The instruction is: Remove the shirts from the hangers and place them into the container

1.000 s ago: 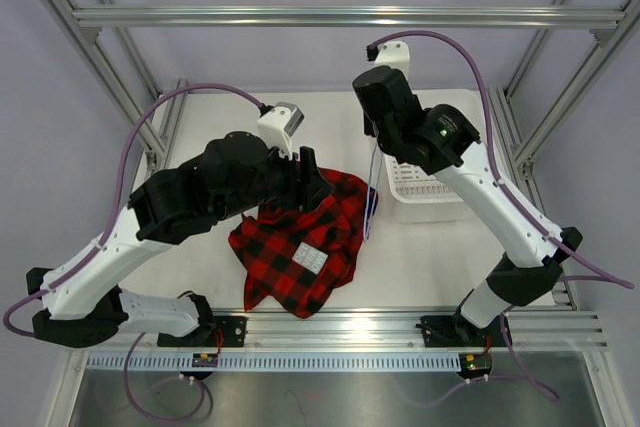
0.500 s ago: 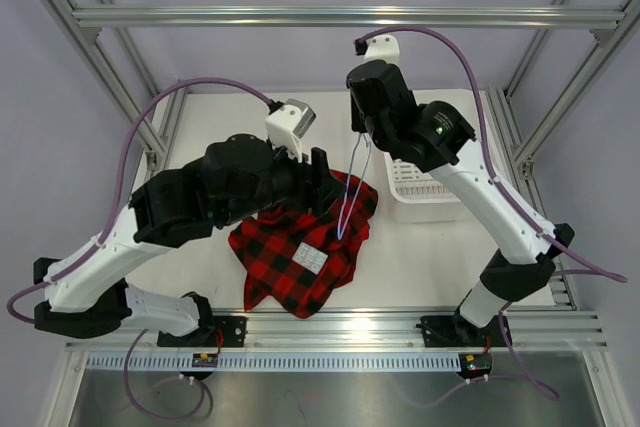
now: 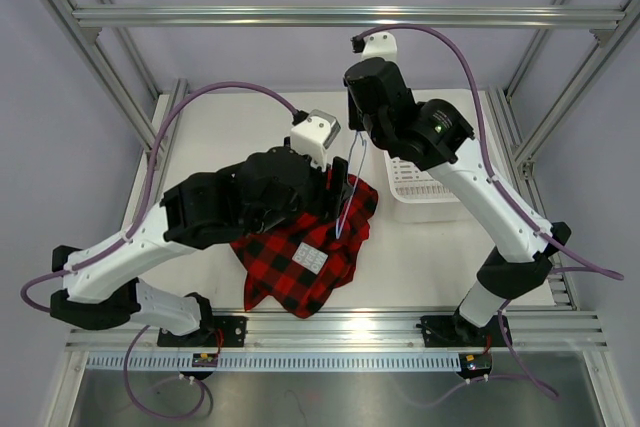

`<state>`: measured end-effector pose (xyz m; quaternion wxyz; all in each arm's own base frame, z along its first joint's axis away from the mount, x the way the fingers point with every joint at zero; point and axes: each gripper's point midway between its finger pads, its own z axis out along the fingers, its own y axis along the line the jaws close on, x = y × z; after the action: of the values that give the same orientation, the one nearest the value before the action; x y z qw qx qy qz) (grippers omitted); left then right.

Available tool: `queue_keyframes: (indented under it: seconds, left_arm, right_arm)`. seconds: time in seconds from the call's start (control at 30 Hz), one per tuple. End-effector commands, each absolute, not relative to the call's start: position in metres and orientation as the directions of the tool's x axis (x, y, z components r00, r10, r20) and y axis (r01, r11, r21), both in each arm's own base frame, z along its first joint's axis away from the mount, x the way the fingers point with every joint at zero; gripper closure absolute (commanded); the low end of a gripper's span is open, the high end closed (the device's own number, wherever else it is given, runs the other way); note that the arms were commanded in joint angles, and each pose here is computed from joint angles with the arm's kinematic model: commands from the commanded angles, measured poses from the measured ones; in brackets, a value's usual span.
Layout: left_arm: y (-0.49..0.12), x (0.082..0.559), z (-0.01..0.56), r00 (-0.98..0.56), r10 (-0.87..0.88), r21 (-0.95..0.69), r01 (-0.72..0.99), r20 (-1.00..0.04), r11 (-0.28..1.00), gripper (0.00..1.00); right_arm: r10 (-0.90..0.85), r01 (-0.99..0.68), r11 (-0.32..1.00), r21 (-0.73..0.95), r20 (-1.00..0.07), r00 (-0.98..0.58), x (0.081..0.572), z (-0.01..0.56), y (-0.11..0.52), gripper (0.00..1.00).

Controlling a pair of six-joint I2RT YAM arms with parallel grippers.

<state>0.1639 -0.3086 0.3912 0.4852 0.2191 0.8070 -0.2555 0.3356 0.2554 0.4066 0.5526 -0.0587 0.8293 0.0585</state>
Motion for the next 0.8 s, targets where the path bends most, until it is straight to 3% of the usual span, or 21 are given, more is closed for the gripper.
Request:
queue_keyframes:
  seconds: [0.0, 0.43, 0.5, 0.77]
  left_arm:
    - [-0.306, 0.175, 0.393, -0.403, 0.09, -0.164, 0.552, -0.911, 0.818, 0.37]
    - [-0.311, 0.179, 0.383, -0.415, 0.107, -0.14, 0.522, -0.903, 0.841, 0.42]
    - [-0.311, 0.18, 0.381, -0.417, 0.108, -0.136, 0.513, -0.902, 0.847, 0.51]
    - [-0.312, 0.177, 0.379, -0.42, 0.109, -0.135, 0.512, -0.901, 0.848, 0.74]
  right_arm:
    - [-0.004, -0.176, 0.982, 0.061, -0.937, -0.35, 0.327, 0.426, 0.257, 1.0]
    - [-0.023, -0.17, 0.985, 0.038, -0.939, -0.343, 0.324, 0.427, 0.259, 1.0]
    - [-0.025, -0.167, 0.985, 0.035, -0.938, -0.346, 0.325, 0.426, 0.26, 1.0]
    - [-0.033, -0.154, 0.988, 0.022, -0.937, -0.347, 0.324, 0.423, 0.259, 1.0]
